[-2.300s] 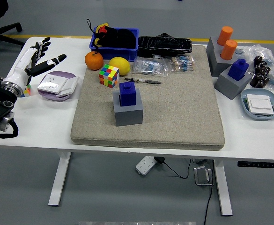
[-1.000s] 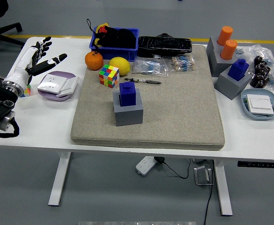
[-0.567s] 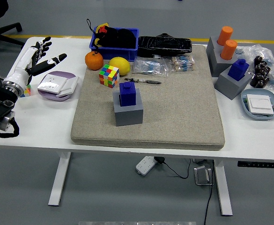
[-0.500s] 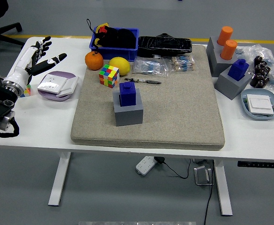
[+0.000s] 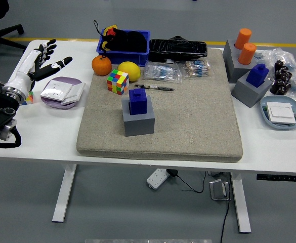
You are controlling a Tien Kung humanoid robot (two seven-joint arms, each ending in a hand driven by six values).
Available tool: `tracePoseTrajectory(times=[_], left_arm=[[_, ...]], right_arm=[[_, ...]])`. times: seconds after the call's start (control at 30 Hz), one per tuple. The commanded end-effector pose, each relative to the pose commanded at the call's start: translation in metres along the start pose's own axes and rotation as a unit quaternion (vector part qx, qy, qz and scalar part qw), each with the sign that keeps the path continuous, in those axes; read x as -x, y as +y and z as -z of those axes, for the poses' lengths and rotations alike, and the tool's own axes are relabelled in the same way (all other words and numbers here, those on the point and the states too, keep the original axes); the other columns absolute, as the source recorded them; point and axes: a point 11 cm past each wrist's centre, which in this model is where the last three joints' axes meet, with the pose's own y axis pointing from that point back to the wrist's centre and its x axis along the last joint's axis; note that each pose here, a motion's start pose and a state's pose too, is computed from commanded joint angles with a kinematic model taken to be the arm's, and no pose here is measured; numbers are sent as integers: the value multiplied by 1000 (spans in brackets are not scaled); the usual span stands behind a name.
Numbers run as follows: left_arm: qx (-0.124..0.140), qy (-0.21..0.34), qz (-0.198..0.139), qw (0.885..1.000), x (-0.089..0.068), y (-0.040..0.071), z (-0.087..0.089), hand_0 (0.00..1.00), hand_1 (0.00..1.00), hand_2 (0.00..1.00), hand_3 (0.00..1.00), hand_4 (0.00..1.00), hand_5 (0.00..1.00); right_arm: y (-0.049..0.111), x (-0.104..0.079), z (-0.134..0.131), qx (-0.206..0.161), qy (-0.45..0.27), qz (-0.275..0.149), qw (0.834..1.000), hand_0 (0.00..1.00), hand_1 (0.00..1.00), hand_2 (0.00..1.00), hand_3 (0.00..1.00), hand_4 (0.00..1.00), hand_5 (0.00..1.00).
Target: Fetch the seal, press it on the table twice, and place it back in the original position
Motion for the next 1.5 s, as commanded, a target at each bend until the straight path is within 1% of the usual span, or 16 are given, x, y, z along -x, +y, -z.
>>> tracePoseTrajectory(times=[0.93,1.5], left_arm=[[2,-3,4,1000,1,-1,-2,948,975,968,974,963,546],[-2,-5,8,1000,4,0,1,947,973,968,973,960,543]], right_arm=[[0,-2,0,1,2,-1,1000,866,782,737,744,799,566],[0,-2,-2,4,3,-2,1000,866,782,737,743,800,568]])
